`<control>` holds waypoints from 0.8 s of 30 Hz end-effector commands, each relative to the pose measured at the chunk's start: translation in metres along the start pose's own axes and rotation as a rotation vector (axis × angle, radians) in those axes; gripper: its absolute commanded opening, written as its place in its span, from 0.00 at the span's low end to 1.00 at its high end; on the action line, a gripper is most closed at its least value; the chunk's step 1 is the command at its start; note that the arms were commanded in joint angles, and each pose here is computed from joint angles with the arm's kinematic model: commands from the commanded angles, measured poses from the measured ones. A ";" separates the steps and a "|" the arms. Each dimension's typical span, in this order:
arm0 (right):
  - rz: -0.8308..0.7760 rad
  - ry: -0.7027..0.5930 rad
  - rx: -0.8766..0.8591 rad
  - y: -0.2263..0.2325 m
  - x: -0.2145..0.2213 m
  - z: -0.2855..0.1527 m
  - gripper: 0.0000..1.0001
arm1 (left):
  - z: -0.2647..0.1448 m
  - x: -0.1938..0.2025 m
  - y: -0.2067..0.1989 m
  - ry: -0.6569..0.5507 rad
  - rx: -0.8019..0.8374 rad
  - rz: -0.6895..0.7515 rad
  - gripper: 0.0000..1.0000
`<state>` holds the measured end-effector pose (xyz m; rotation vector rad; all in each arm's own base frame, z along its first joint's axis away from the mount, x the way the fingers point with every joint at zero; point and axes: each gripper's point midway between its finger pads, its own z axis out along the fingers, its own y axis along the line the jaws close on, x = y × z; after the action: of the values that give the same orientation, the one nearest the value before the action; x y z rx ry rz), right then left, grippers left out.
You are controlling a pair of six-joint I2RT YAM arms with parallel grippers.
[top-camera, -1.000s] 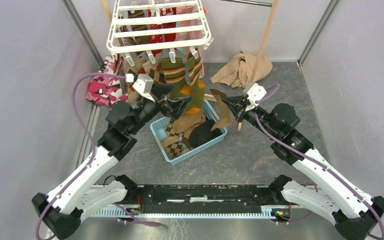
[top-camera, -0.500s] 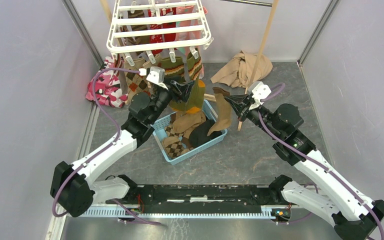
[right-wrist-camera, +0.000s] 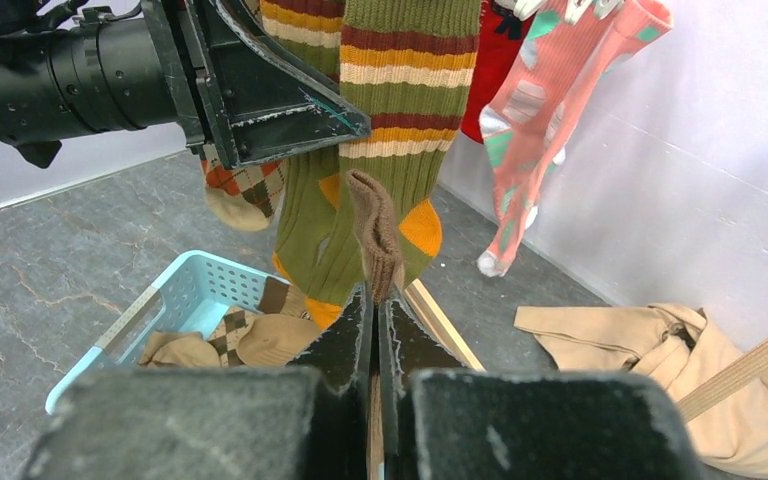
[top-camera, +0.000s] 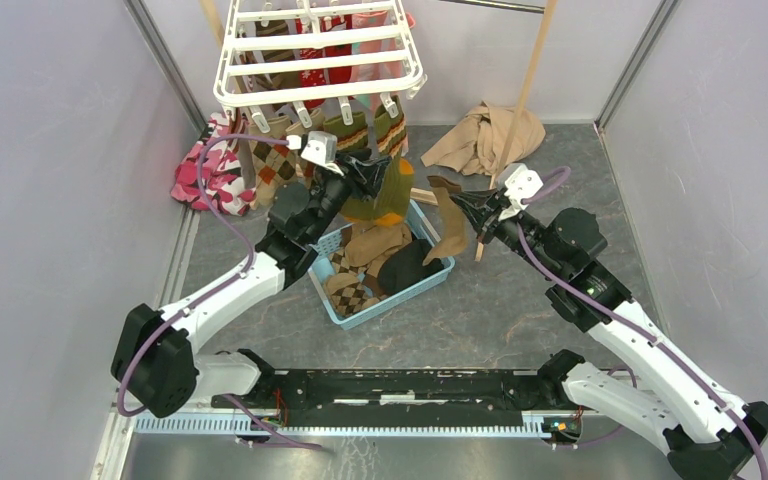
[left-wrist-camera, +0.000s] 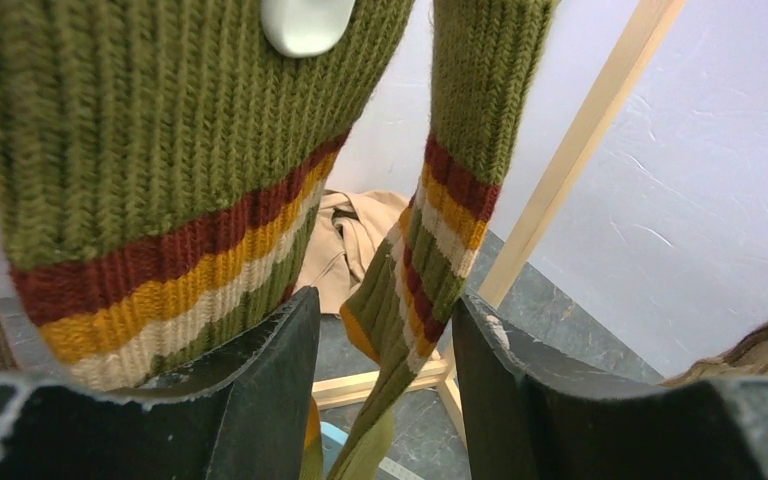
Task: Clip the socks to the hanger
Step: Rotate the hanger at the clothesline.
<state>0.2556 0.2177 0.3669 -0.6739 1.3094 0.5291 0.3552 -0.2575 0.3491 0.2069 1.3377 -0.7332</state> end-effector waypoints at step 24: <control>0.002 -0.037 0.018 -0.006 -0.008 -0.003 0.00 | -0.025 -0.066 -0.032 -0.080 0.123 0.065 0.02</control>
<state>0.2568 0.2126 0.3651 -0.6636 1.3126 0.5202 0.3320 -0.2607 0.3833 0.2871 1.2792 -0.7977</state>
